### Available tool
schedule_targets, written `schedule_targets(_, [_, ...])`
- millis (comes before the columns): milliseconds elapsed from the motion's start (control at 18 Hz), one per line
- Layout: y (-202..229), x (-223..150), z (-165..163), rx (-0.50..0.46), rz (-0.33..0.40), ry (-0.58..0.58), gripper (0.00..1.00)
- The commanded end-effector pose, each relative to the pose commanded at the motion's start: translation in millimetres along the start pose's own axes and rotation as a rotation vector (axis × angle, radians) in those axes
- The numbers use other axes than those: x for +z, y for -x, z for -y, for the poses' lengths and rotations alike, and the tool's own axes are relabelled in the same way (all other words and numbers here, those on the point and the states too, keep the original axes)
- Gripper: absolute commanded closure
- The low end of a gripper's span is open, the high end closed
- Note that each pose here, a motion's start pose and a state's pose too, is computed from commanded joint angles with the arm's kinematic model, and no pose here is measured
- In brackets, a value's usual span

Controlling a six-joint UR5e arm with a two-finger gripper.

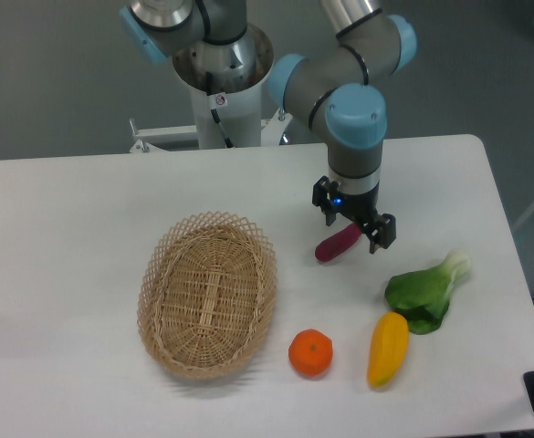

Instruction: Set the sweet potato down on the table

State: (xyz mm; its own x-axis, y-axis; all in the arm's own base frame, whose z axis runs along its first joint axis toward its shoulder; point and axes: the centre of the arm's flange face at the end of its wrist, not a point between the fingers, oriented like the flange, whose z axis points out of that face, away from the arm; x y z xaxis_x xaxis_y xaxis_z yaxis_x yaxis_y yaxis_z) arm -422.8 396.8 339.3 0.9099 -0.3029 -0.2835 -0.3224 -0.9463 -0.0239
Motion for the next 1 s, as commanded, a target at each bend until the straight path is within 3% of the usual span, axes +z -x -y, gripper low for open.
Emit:
schedule_targets(333, [37.4,-48.4,-5.7,-0.004,0.07,-0.01,0.0])
schedule_targets(500, [50.6,-77.4,-12.9,0.062,0.008,0.003,0.0])
schedule_targets(722, [66.1,-109.3,-54.0,0.168,-0.123,0.014,0.0])
schedule_targets(1000, [67.5,-112.5,-84.5,0.253,-0.135,-0.053,0.0])
